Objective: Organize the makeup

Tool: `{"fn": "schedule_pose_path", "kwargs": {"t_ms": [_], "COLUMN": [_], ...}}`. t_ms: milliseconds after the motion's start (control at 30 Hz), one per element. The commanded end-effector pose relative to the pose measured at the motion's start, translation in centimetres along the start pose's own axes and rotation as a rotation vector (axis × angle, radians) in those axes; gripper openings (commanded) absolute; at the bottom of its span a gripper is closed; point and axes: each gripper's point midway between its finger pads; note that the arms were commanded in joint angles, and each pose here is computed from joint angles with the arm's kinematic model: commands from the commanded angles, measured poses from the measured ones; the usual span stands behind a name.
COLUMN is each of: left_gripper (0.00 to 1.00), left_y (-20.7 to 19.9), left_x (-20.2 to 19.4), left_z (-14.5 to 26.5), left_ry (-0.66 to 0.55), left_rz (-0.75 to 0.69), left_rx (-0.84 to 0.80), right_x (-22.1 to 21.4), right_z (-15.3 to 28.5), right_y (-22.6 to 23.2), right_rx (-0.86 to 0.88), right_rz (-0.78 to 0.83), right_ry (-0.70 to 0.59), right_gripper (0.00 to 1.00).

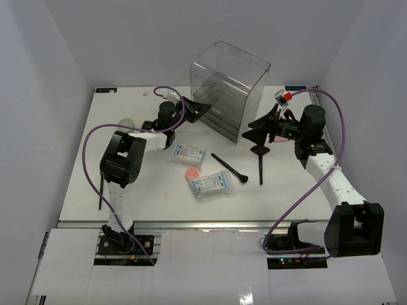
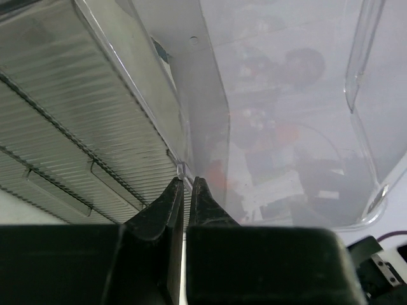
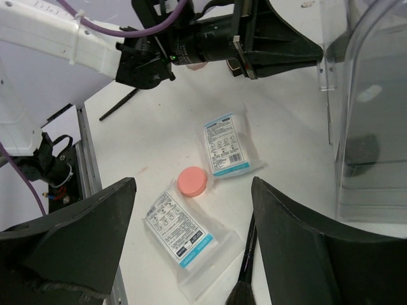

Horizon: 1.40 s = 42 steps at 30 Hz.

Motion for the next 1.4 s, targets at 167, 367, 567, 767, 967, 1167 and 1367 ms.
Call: {"fn": "schedule_pose_path", "kwargs": {"t_ms": [167, 367, 567, 767, 967, 1167, 1367], "left_gripper": [0.0, 0.0, 0.0, 0.0, 0.0, 0.0, 0.0], "left_y": [-9.0, -10.7, -11.7, -13.0, -14.0, -14.3, -14.4], "left_x": [-1.2, -1.6, -2.2, -2.5, -2.7, -2.9, -3.2], "left_z": [3.5, 4.6, 5.4, 6.2, 6.9, 7.2, 7.3], "left_ry": [0.038, 0.045, 0.058, 0.066, 0.07, 0.073, 0.079], "left_rz": [-0.12, -0.122, -0.112, -0.102, -0.097, -0.089, -0.083], "left_rx": [-0.195, -0.228, -0.251, -0.28, -0.303, -0.307, -0.309], "right_x": [1.2, 1.1, 1.2, 1.0, 1.3, 2.2, 3.3], "right_z": [-0.1, -1.1, -2.5, -3.6, -4.0, -4.6, -5.3], "right_y": [-1.9, -2.9, -3.2, -3.6, -3.9, -4.3, -3.9], "right_rx": [-0.104, -0.127, -0.113, -0.122, -0.135, -0.131, -0.085], "right_rz": [-0.043, -0.087, -0.123, -0.14, -0.143, -0.169, -0.197], "right_ry": [-0.004, 0.008, 0.014, 0.019, 0.009, -0.009, -0.048], "right_gripper": [0.85, 0.85, 0.83, 0.81, 0.8, 0.79, 0.73]}}
Point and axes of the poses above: each gripper's point midway between its finger pads, its own z axis back along the fingers, its own y axis along the line the jaws close on, x = y × z, and after that the axes turned 10 degrees about z, right-handed
